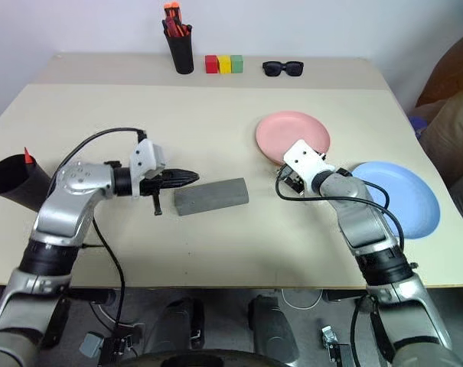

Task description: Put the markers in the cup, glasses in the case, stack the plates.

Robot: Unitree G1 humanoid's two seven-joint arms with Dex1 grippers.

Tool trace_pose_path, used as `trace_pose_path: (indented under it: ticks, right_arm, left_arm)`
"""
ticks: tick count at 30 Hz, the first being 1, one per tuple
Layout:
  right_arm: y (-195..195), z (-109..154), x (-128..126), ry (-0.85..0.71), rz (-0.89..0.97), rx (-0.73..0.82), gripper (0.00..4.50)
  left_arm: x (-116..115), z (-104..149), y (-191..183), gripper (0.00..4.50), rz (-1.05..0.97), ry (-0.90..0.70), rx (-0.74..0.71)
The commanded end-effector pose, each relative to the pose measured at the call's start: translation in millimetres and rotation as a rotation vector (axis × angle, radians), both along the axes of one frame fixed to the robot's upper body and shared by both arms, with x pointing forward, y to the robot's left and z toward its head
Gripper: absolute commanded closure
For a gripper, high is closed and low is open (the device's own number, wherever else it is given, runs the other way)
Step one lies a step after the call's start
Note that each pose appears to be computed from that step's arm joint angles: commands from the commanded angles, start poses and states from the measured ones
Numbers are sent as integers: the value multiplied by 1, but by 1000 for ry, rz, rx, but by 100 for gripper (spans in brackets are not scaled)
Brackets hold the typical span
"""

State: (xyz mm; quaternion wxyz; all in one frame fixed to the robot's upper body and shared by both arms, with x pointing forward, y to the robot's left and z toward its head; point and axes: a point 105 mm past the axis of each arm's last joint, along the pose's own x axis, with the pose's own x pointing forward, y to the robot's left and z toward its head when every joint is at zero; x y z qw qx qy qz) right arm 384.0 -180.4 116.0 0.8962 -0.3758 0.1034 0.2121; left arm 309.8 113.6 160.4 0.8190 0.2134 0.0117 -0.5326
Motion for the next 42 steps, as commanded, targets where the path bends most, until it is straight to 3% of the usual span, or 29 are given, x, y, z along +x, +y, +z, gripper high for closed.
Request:
trace_pose_path:
  ticks: [1, 2, 5, 10, 11, 17, 23, 29, 35, 36, 38, 42]
  right_arm:
    - [3, 8, 17, -57, 30, -62, 80]
    - [4, 6, 22, -56, 37, -76, 80]
    - [5, 5, 29, -67, 61, -113, 165]
    - [9, 6, 32, -84, 103, -135, 433]
    - [10, 7, 32, -92, 111, -141, 445]
    - [-2, 45, 19, -245, 142, -240, 445]
    - [-62, 83, -31, -245, 41, -251, 445]
    - [-105, 67, -102, -39, -41, -261, 445]
    - [-120, 45, -133, 85, -106, -231, 445]
    - [-121, 43, -135, 95, -109, -228, 378]
    - [-122, 41, -136, 107, -108, -226, 306]
    - [-115, 46, -134, 83, -63, -235, 96]
  left_arm:
    - [-15, 22, 3, 444, 59, -63, -72]
    - [-19, 22, 5, 444, 83, -61, -84]
    - [-25, 21, 8, 450, 138, -56, -101]
    - [-30, 17, 13, 450, 187, -45, -95]
    - [-31, 16, 13, 450, 189, -42, -100]
    - [-28, 12, 11, 450, 190, -34, -109]
    - [-18, 12, 3, 450, 124, -13, -124]
    - [-11, 10, -15, 450, -17, -6, -135]
    - [-6, 7, -29, 450, -92, -5, -129]
    - [-6, 6, -31, 450, -99, -5, -128]
    - [-7, 4, -33, 450, -109, -3, -122]
    - [-9, 2, -35, 450, -110, 2, -122]
